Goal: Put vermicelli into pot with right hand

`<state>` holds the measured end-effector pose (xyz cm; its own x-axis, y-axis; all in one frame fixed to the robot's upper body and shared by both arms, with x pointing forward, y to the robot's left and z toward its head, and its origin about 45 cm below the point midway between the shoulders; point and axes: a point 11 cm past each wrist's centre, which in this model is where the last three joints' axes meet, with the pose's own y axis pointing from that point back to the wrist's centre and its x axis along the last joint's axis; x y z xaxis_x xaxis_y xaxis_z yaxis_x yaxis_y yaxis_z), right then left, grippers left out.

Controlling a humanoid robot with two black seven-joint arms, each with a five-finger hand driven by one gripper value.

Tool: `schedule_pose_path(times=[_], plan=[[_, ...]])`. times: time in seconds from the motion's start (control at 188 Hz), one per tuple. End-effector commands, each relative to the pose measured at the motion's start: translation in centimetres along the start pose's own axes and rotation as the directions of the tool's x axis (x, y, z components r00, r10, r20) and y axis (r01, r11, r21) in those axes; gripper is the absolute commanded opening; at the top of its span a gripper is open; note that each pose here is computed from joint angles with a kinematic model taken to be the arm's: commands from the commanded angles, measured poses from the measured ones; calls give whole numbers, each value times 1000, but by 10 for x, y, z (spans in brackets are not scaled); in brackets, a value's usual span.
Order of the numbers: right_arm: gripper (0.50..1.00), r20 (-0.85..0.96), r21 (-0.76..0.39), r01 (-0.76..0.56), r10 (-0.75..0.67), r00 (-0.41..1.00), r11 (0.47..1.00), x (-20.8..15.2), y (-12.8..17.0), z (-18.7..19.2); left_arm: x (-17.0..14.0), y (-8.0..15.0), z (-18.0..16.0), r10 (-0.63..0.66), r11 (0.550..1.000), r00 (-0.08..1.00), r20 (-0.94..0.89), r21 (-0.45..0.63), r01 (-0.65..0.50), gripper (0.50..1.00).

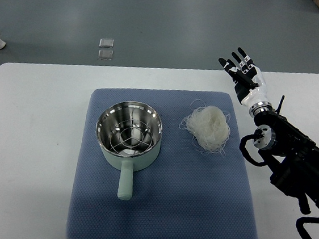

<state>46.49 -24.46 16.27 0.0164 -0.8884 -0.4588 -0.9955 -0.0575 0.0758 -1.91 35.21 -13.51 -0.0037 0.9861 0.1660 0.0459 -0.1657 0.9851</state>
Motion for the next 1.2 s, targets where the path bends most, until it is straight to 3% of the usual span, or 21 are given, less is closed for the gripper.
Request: schedule_pose_path(times=[0.0, 0.351, 0.563, 0.696, 0.877, 1.195], plan=[[915, -2, 1, 0, 0, 1000, 1000, 0, 0, -1, 0, 0, 0, 1, 1000, 1000, 1, 0, -1, 1000], [915, -61, 21, 47, -46, 997, 999, -5, -6, -19, 0, 0, 0, 0, 1000, 1000, 0, -1, 0, 1000], [915, -354, 24, 200, -179, 918, 980, -16, -8, -50, 0, 0, 0, 0, 1000, 1000, 0, -1, 0, 1000], [915, -574, -58, 328, -300, 761, 943, -23, -5, -65, 0, 0, 1, 0, 1000, 1000, 0, -2, 0, 1000], [915, -706, -219, 435, -450, 547, 874, -23, 3, -76, 0, 0, 1, 0, 1000, 1000, 0, -2, 0, 1000], [915, -754, -589, 481, -656, -37, 649, -52, 26, -91, 0, 0, 1, 0, 1000, 1000, 0, -2, 0, 1000]])
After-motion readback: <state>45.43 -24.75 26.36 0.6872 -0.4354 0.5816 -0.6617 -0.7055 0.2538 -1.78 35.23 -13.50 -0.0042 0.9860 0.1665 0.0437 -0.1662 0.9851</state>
